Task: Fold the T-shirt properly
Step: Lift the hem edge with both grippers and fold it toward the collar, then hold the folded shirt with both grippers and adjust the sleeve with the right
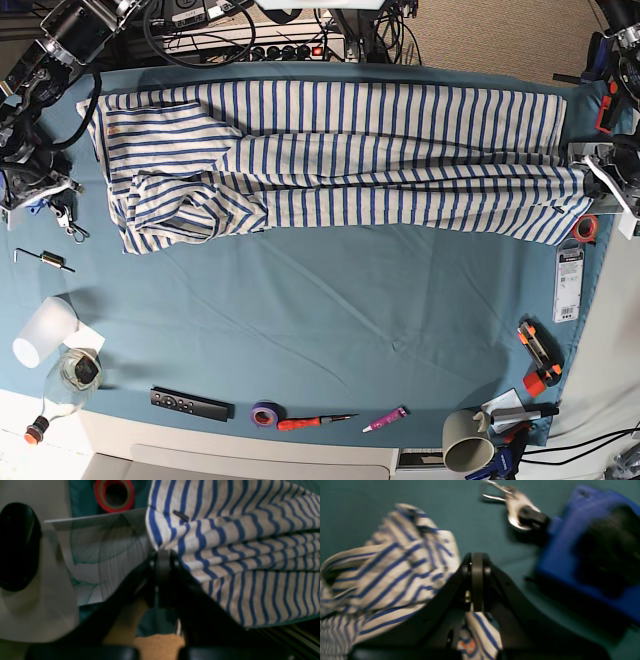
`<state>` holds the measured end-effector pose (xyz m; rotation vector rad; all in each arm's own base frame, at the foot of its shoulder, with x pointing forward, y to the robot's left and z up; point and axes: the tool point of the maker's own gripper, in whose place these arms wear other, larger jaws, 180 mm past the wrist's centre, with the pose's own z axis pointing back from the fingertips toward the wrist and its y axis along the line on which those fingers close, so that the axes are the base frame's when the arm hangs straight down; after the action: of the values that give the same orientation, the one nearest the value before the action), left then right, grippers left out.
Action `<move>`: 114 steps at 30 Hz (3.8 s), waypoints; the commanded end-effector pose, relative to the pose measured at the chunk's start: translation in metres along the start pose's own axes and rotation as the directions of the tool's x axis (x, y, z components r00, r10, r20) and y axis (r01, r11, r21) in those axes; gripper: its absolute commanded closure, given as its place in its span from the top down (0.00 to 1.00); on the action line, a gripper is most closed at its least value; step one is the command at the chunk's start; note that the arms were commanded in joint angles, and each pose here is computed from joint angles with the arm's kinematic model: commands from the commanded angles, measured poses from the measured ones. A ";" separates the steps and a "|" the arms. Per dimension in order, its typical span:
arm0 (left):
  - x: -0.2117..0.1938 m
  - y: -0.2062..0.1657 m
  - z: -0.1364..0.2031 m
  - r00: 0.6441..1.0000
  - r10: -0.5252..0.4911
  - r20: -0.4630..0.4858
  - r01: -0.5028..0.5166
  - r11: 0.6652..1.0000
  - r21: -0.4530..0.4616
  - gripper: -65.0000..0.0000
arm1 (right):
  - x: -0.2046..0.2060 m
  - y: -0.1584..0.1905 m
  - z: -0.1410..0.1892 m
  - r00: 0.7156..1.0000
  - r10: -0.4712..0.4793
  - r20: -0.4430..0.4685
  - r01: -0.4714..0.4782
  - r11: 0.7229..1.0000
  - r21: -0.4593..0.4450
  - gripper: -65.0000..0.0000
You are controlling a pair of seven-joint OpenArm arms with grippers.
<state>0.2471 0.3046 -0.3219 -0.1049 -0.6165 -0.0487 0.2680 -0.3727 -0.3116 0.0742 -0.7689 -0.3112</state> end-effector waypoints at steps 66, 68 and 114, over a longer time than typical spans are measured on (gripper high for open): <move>0.020 0.003 0.008 0.997 -0.029 0.067 0.029 1.000 0.007 0.00 | 0.025 0.103 -0.033 0.913 0.403 -0.059 -0.372 0.885 0.282 0.00; 0.020 0.003 0.008 0.997 -0.028 0.067 0.028 1.000 0.007 0.00 | 0.020 0.092 -0.031 0.922 0.381 -0.073 -0.351 0.898 0.266 0.00; 0.021 0.002 0.007 0.997 -0.025 0.076 0.025 1.000 0.004 0.00 | -0.002 0.065 0.025 0.931 0.363 0.016 -0.352 0.887 0.298 0.26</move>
<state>0.2522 0.3025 -0.3179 -0.1166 -0.6494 -0.0502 0.2599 -0.3055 -0.2965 0.2323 -0.7283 0.1469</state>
